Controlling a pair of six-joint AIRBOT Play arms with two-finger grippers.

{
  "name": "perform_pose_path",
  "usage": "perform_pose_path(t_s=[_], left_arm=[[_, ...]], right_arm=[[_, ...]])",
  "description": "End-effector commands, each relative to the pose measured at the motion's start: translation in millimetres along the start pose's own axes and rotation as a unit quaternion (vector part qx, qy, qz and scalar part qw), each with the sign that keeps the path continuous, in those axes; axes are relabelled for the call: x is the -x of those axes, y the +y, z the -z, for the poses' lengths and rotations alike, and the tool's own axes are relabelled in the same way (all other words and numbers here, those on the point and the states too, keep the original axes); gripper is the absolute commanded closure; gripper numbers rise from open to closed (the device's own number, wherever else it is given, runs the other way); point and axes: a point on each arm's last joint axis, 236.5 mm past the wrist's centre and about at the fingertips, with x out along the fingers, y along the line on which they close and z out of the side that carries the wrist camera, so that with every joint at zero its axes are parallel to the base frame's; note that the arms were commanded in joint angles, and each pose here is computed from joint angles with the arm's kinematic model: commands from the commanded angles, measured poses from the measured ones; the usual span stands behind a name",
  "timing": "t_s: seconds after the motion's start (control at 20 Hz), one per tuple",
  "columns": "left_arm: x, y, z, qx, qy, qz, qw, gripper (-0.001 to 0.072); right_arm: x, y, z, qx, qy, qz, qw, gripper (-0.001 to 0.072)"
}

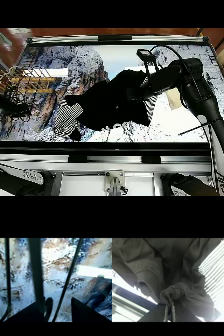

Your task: Fold the shirts.

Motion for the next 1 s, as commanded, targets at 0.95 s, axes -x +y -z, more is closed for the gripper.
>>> perform_pose_path(t_s=[0.95], left_arm=[[158, -44, -52, -0.001, -0.171, -0.043, 0.984, 0.0657]], right_arm=[[2, -34, -1, -0.003, -0.001, 0.071, 0.997, 0.0626]])
